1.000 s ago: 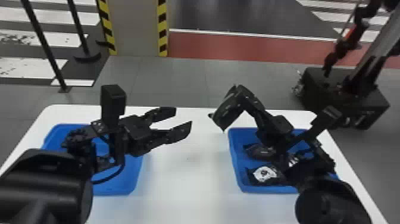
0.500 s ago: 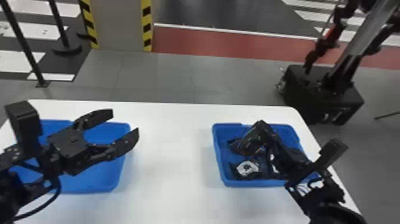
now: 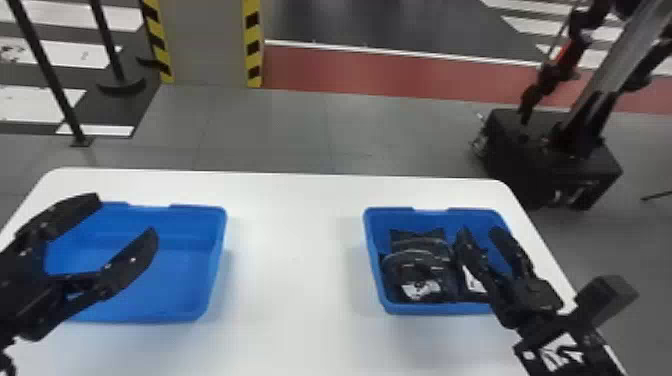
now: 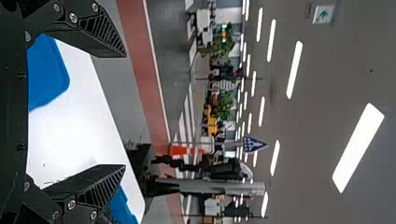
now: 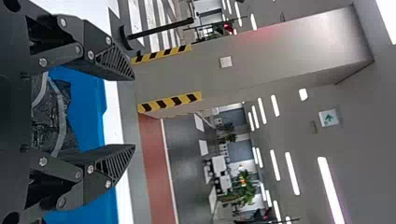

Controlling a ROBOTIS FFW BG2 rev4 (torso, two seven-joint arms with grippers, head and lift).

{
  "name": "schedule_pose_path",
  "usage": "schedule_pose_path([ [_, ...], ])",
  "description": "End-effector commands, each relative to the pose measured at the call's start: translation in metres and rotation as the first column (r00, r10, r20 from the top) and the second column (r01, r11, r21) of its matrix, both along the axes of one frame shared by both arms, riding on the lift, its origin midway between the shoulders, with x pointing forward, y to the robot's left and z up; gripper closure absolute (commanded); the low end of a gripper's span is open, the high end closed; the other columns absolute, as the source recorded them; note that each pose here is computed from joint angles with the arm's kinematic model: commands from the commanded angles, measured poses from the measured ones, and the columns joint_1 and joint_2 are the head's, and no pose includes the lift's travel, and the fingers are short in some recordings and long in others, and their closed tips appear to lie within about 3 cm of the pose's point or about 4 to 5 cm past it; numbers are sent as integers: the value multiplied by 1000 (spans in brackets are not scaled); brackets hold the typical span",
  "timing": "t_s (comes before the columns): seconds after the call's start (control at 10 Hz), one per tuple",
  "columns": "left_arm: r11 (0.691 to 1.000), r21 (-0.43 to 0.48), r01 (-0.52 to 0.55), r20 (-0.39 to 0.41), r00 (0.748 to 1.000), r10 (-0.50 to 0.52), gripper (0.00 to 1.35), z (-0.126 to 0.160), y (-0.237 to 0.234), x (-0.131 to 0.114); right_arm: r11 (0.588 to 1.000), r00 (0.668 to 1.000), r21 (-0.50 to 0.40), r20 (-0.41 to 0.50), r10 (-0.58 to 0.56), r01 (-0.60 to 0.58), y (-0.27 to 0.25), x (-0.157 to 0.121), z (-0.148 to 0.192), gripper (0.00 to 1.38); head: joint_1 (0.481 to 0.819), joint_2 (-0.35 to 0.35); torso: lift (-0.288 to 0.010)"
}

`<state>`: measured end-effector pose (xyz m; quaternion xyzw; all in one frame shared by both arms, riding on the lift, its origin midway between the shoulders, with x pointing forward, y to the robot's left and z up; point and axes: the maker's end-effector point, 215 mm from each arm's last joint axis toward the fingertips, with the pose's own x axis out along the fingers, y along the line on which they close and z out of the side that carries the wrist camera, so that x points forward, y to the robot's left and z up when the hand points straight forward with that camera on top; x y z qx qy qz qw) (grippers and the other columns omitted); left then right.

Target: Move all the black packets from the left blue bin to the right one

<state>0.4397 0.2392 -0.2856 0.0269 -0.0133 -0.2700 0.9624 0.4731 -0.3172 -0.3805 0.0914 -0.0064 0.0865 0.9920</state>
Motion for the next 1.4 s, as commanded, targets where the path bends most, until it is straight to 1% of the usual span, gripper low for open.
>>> schedule_pose_path([
  [0.0,989,21,-143,48,989,142,202,-2,43,-29,997,998,-79,55,2,2,14,-31,18,193,695,-104,-110],
  [0.1,975,30,-222,43,974,221,202,-9,66,-46,995,997,-96,83,-4,12,20,-47,23,193,695,-78,-110],
  [0.2,963,57,-263,89,962,257,202,-3,77,-59,992,996,-124,89,1,10,26,-62,25,193,695,-24,-110],
  [0.3,953,70,-293,116,952,284,202,-2,81,-71,987,996,-161,90,15,0,31,-82,27,190,695,14,-110],
  [0.4,947,53,-318,119,943,310,202,-5,78,-81,983,997,-180,75,32,-18,39,-104,27,179,695,44,-110],
  [0.5,945,25,-326,111,940,322,200,-9,72,-94,981,997,-192,51,50,-40,48,-119,23,179,695,60,-110],
  [0.7,947,-17,-321,81,944,321,202,-18,59,-110,979,998,-197,17,63,-59,55,-145,22,185,695,71,-110],
  [0.9,948,-42,-317,59,946,319,202,-24,47,-115,973,997,-216,3,81,-78,63,-159,26,188,695,66,-110],
  [1.1,949,-68,-309,43,949,313,202,-27,38,-113,975,995,-200,-4,97,-96,75,-160,22,193,695,61,-110],
  [1.3,947,-91,-307,46,949,312,202,-24,33,-111,976,996,-197,-6,94,-93,76,-161,21,194,695,65,-110],
])
